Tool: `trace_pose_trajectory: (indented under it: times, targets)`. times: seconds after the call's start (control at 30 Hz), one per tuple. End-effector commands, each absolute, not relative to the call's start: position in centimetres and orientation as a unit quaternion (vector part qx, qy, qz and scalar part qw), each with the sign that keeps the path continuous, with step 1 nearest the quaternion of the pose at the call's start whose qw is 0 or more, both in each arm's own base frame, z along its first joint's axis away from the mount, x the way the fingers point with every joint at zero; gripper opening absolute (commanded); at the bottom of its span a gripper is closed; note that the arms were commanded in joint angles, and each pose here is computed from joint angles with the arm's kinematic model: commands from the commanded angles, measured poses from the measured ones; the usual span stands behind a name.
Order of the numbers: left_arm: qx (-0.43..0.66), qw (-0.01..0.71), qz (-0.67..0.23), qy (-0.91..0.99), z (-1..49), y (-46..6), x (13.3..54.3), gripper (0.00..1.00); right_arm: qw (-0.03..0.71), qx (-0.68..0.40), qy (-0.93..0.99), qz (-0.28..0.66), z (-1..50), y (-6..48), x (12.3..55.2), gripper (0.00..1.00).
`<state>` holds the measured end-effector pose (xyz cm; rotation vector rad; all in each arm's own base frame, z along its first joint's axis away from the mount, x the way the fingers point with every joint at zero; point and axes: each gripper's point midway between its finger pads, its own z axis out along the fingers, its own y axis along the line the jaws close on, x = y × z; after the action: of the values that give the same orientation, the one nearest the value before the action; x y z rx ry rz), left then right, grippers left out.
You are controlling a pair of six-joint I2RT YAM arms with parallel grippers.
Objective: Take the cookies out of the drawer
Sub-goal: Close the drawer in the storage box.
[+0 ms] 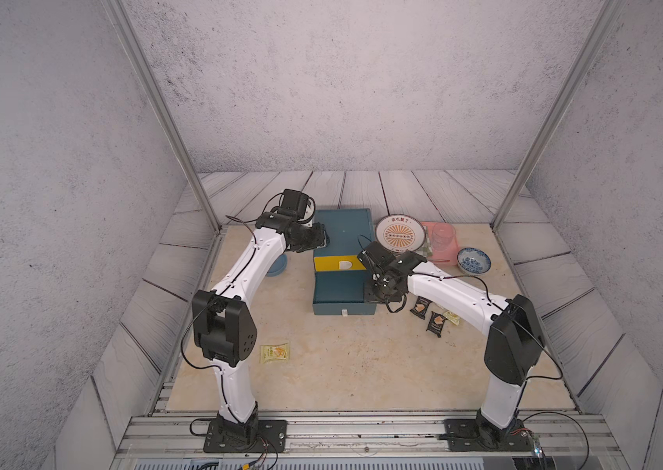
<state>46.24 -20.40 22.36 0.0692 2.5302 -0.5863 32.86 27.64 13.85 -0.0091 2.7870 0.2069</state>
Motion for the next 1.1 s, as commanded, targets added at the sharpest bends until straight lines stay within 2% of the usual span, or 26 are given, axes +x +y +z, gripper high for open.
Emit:
trace_pose_trajectory:
  times: [0.0,0.13,0.2,0.3,0.47,0.67,0.7,0.73,0.77,0.8,0.83,0.93,1.07]
  targets:
    - [0.057,0.128,-0.201,0.969,15.5,-21.1,41.3,0.54,0.236,0.036,0.965,0.107,16.4,29.1,36.0,0.00]
    - [0.065,0.122,-0.203,0.969,15.0,-21.2,41.1,0.54,0.258,0.049,0.961,0.090,16.6,28.8,37.2,0.02]
    - [0.068,0.119,-0.205,0.969,14.9,-21.1,41.0,0.53,0.257,0.050,0.961,0.086,16.7,28.6,37.5,0.25]
    - [0.069,0.117,-0.207,0.969,14.7,-20.9,41.2,0.51,0.256,0.047,0.962,0.088,17.5,28.2,36.9,0.42]
    - [0.057,0.110,-0.210,0.970,14.2,-20.3,41.6,0.51,0.301,0.056,0.942,0.137,20.1,27.3,35.5,0.51]
    - [0.057,0.106,-0.211,0.970,13.9,-20.3,41.7,0.51,0.310,0.041,0.934,0.175,21.3,26.2,32.8,0.53]
    - [0.056,0.107,-0.210,0.970,13.9,-20.3,41.8,0.51,0.312,0.037,0.932,0.181,21.3,26.1,32.1,0.53]
    - [0.058,0.109,-0.210,0.970,13.9,-20.3,41.8,0.51,0.311,0.037,0.931,0.188,21.1,26.0,31.5,0.48]
    - [0.058,0.108,-0.207,0.970,13.8,-20.2,41.8,0.51,0.311,0.035,0.929,0.200,20.9,26.1,31.0,0.36]
    - [0.058,0.109,-0.207,0.970,13.8,-20.2,41.9,0.51,0.315,0.034,0.924,0.214,20.6,26.3,30.4,0.16]
    - [0.058,0.106,-0.207,0.971,13.6,-20.3,41.9,0.51,0.324,0.037,0.918,0.226,20.4,26.4,29.8,0.00]
    - [0.058,0.100,-0.206,0.972,13.5,-20.3,41.8,0.51,0.351,0.032,0.896,0.269,19.0,28.1,27.9,0.00]
    - [0.059,0.099,-0.208,0.971,13.5,-20.4,41.9,0.51,0.419,0.011,0.865,0.275,18.5,30.7,26.2,0.00]
